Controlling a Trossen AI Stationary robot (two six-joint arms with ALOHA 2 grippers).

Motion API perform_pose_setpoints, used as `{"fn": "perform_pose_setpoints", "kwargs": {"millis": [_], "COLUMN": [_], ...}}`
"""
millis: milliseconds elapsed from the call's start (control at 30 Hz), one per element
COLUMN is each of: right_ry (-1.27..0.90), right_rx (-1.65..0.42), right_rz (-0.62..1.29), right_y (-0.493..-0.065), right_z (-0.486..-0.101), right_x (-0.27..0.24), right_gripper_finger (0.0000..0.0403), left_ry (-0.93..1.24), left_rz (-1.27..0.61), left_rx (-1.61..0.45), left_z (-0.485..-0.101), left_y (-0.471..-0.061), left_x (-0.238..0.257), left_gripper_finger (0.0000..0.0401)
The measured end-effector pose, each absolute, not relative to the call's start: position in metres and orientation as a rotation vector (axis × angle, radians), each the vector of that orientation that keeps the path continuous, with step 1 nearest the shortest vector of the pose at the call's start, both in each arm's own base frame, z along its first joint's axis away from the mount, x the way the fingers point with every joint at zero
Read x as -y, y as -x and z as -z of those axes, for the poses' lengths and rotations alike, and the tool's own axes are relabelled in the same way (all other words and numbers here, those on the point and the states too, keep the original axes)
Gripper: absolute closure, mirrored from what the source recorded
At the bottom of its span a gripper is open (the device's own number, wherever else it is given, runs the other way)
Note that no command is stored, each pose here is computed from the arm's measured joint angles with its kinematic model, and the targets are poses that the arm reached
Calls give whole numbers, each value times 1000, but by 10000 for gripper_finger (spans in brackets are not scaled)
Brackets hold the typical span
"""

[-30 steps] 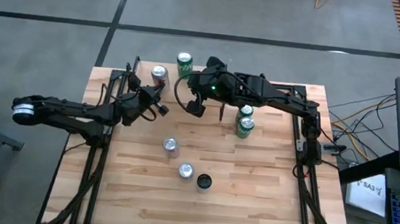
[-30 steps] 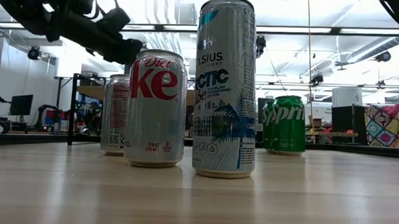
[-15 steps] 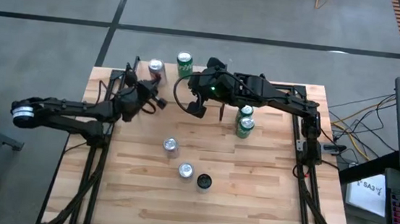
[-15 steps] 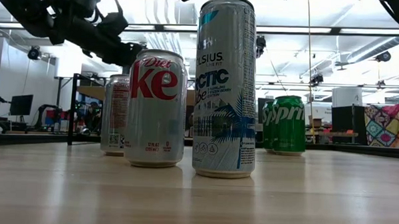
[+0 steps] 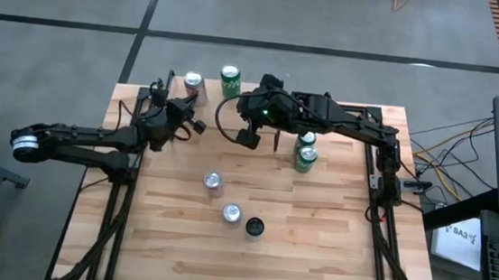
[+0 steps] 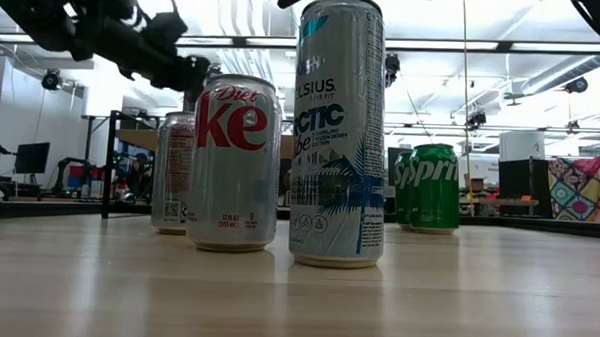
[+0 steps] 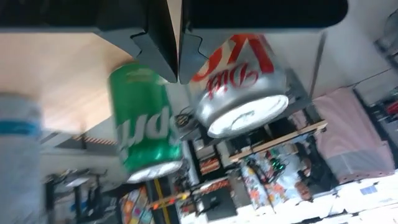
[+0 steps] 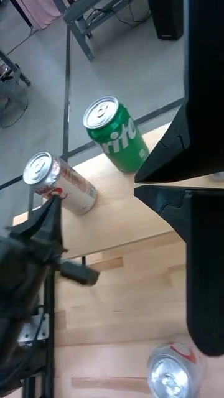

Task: Place canned beverage on shelf
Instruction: Put the bottom right red-silver soda can on the shelf

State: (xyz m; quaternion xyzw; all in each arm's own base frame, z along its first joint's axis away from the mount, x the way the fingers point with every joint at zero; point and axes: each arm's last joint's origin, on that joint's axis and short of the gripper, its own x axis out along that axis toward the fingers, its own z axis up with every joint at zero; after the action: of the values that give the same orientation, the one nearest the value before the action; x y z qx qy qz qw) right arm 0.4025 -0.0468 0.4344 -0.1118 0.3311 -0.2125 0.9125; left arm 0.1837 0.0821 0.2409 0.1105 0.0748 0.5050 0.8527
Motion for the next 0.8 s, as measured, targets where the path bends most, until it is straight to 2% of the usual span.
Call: {"fn": "perform_pose_setpoints", "kwargs": {"millis": [300, 533, 800], "right_ry": [236, 231, 170], "right_rx": [-721, -704, -679], "right_rz": [433, 426, 316], "right_y": [-369, -348, -338], "right_z": [-454, -470, -478], "right_x": [44, 42, 38], "right_gripper_finger": [394, 394, 394], "left_ry": [-192, -263, -313], "left_rz": [-876, -879, -918], "left_rx": [-23, -159, -348], "left_z": [-280, -333, -377], "left_y": [-183, -194, -195], "left_x": [-58, -65, -80], "left_gripper_finger": [401, 401, 401]}}
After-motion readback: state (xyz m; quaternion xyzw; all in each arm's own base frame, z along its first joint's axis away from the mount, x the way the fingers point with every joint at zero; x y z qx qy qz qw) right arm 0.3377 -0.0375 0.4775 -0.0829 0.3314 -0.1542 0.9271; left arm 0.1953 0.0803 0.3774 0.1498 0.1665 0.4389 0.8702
